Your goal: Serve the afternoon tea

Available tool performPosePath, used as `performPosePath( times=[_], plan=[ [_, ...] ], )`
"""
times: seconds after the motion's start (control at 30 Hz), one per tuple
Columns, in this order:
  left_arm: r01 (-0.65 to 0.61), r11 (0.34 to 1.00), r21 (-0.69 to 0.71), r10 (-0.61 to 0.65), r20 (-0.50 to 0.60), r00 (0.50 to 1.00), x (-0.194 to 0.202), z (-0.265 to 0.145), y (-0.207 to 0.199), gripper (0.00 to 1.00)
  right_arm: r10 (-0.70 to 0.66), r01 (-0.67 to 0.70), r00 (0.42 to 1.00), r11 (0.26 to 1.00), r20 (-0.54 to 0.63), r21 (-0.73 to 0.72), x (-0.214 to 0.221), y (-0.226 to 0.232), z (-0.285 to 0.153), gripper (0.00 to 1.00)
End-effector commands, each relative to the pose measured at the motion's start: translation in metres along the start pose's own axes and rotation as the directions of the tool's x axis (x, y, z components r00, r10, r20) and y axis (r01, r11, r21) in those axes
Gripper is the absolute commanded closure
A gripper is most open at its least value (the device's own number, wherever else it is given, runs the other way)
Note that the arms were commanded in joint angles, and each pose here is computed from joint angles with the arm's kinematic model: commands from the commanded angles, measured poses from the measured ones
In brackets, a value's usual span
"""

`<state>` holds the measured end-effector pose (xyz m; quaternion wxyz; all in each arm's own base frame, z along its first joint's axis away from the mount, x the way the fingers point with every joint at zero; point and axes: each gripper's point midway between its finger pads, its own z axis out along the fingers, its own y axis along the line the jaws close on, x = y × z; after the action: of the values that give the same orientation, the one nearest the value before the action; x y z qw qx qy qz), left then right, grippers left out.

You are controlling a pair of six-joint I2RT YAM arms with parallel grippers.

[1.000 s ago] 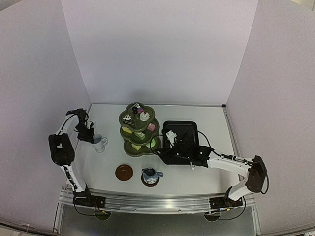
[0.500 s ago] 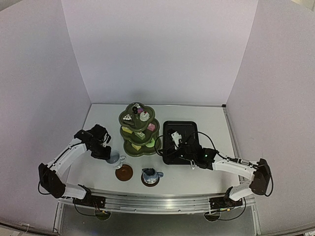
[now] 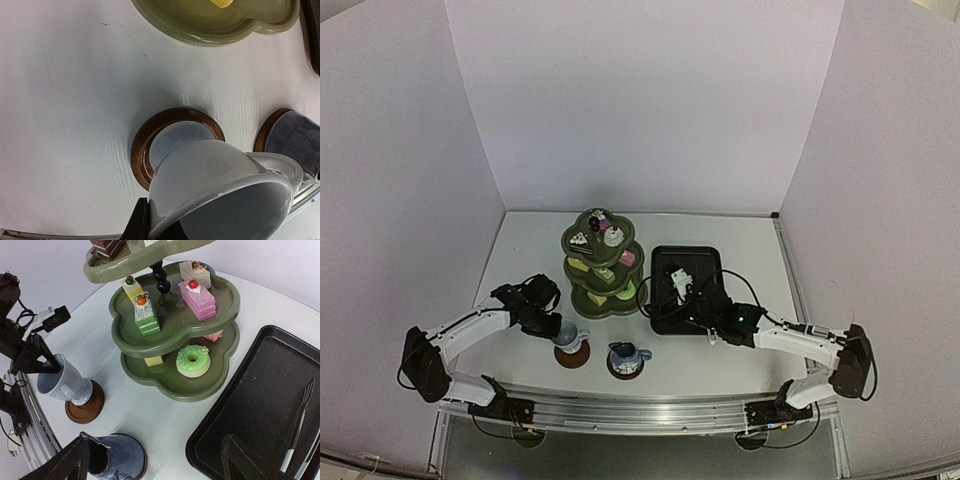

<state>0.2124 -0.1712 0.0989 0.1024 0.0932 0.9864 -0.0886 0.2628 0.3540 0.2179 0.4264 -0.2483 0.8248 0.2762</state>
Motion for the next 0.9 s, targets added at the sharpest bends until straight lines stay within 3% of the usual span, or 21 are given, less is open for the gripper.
performPosePath(
  times=[0.0, 0.33, 0.53, 0.87],
  plan=[
    [-0.014, 1.0, 0.024, 0.012, 0.091, 0.996, -0.02, 0.002, -0.013, 1.0, 0.016, -0.016, 1.0, 1.0, 0.026, -0.002, -0.003, 0.001, -0.011, 0.11],
    [0.044, 0.999, -0.009, -0.044, -0.018, 0.999, 0.017, 0.012, 0.001, 1.0, 0.039, -0.039, 0.998, 0.999, 0.041, 0.018, 0.003, -0.007, -0.025, 0.11],
    [0.031, 0.999, -0.011, -0.031, 0.01, 0.999, 0.013, 0.02, 0.002, 1.0, 0.054, -0.055, 0.998, 0.998, 0.042, 0.02, 0.007, -0.007, -0.028, 0.11],
    [0.054, 0.999, -0.01, -0.054, -0.039, 0.998, 0.037, 0.02, 0.006, 1.0, 0.038, -0.039, 0.998, 0.999, 0.048, 0.016, 0.004, -0.003, -0.03, 0.11]
  ],
)
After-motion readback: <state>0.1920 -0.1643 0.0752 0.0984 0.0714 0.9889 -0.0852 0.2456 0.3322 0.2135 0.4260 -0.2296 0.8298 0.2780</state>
